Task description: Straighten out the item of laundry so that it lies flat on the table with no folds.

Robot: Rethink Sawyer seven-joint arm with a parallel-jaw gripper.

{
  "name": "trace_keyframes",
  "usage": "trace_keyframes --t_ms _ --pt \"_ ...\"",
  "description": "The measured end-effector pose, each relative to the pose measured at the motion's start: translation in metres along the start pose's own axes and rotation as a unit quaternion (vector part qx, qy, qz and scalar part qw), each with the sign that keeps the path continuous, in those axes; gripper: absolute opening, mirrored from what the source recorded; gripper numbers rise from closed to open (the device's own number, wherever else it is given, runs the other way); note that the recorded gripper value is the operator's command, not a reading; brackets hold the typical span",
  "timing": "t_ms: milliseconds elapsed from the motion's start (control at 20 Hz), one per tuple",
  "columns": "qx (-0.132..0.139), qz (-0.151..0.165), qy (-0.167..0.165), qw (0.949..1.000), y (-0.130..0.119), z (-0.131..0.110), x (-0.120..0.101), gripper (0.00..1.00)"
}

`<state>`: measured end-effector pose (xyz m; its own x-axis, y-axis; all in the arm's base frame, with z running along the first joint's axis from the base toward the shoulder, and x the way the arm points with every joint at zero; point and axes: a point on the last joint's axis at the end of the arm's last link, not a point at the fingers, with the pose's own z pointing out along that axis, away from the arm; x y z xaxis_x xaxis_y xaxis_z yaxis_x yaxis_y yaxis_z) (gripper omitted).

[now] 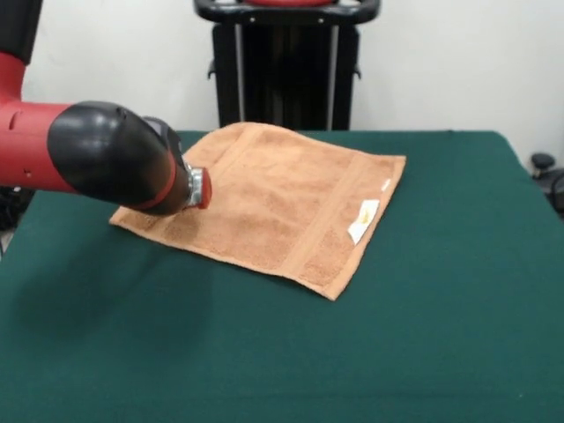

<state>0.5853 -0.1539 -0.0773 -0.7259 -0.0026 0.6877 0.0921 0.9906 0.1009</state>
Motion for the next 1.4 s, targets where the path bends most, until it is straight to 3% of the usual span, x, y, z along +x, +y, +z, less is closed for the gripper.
trace_keyframes --t_ms 200,450,550,700,850,900,1050,1150,1200,1250,1350,1400 --pt "0.004 -0.01 -0.027 0.9996 0.002 -0.027 -0.021 0.0" --pt "-0.003 -0.004 -0.095 0.9954 0.004 -0.077 -0.06 0.0" --pt "-0.005 0.001 -0.133 0.9911 0.004 -0.102 -0.08 0.0" --pt "-0.006 0.005 -0.16 0.9871 0.005 -0.119 -0.093 0.0" --pt "-0.005 0.009 -0.203 0.9791 0.002 -0.134 -0.104 0.0" --pt "0.003 0.005 -0.272 0.9623 -0.004 -0.147 -0.108 1.0" --pt "0.011 0.003 -0.306 0.952 -0.007 -0.152 -0.109 1.0" --pt "0.046 -0.008 -0.382 0.9228 -0.012 -0.162 -0.107 1.0" --pt "0.059 -0.013 -0.409 0.9106 -0.012 -0.165 -0.106 1.0" --pt "0.066 -0.017 -0.421 0.9043 -0.012 -0.167 -0.105 1.0" --pt "0.099 -0.034 -0.481 0.8706 -0.011 -0.176 -0.101 1.0" --pt "0.11 -0.041 -0.501 0.8575 -0.01 -0.18 -0.099 1.0"
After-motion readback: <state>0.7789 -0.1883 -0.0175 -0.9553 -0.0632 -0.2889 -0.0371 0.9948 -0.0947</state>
